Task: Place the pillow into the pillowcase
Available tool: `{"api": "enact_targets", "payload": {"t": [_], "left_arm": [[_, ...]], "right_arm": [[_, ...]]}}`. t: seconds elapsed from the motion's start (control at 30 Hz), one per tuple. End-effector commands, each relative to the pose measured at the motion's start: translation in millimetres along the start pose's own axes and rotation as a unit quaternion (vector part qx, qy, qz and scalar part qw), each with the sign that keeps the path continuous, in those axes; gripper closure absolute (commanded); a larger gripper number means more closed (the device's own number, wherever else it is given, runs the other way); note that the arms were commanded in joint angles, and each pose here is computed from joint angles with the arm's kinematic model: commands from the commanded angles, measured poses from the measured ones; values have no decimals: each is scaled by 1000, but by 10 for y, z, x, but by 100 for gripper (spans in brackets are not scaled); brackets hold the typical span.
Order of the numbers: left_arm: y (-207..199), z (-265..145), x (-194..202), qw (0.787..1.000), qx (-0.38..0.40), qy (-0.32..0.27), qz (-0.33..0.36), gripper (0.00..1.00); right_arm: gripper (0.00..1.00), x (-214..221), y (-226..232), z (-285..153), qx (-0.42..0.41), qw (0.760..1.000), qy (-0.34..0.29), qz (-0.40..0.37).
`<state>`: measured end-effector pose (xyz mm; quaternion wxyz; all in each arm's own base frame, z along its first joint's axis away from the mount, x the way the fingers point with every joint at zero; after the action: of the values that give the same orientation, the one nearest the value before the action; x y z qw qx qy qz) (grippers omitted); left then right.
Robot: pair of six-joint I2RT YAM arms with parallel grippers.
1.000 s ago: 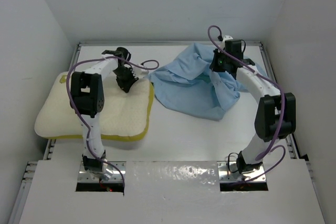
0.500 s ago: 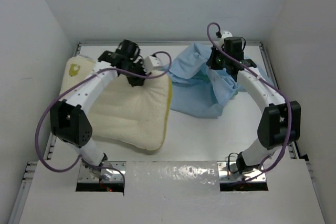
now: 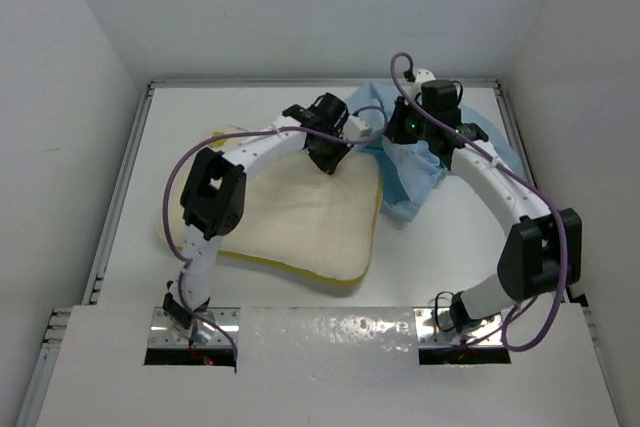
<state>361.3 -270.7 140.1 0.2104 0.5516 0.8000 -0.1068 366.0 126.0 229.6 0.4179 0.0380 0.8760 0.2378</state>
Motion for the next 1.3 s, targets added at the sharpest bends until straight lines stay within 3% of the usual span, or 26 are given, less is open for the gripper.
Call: {"api": "enact_targets", "payload": {"t": [0.0, 0.23, 0.47, 0.57, 0.67, 0.9, 1.03, 1.07, 1.1, 1.13, 1.17, 1.2, 1.23, 1.27], "left_arm": [[413, -179, -536, 986, -108, -103, -80, 100], [946, -336, -614, 949, -151, -168, -219, 100], [932, -777, -649, 946, -143, -205, -207, 100], [1034, -964, -547, 932, -139, -225, -247, 100], [1276, -1114, -361, 906, -168, -244, -301, 100], [1298, -1090, -380, 886, -160, -265, -345, 100], [1378, -727, -271, 886, -164, -238, -362, 100], [1402, -653, -247, 888, -171, -234, -356, 94], [1463, -578, -187, 886, -192, -224, -356, 84], [1502, -534, -154, 890, -202, -216, -348, 71], [1541, -420, -96, 893, -207, -200, -345, 50], [1597, -490, -123, 896, -216, -196, -336, 44], [1629, -482, -112, 907, -221, -184, -307, 39], [1676, -637, -210, 909, -229, -196, -288, 31]], "right_arm": [[100, -15, 191, -217, -48, 999, -12, 13], [100, 451, 158, -392, -49, 998, 38, 30], [100, 452, 42, -528, 20, 997, 67, -40], [100, 367, 18, -631, 37, 991, 85, -93], [100, 346, 118, -731, -7, 981, 136, -139], [100, 600, 277, -803, -141, 933, 263, -200], [100, 648, 320, -557, -160, 939, 260, -160], [99, 723, 272, -443, -151, 944, 259, -140], [90, 633, 346, -290, -151, 960, 215, -102], [59, 621, 347, -204, -146, 965, 199, -87], [43, 633, 300, -114, -124, 973, 181, -69], [15, 524, 340, -34, -119, 981, 142, -51], [1, 479, 315, -15, -100, 986, 126, -44], [1, 383, 231, 15, -46, 994, 91, -42]]}}
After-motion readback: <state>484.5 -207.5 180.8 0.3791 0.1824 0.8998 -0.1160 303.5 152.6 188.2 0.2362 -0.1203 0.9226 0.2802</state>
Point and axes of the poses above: each gripper's point midway between its finger pads, its own z axis out along the fingers, its own y axis along the line the jaws close on, x = y × z, the point moved 7 cm from there along -z, back along the fingers, and after that the axes turned 12 degrees about z, right-handed, at the moved point
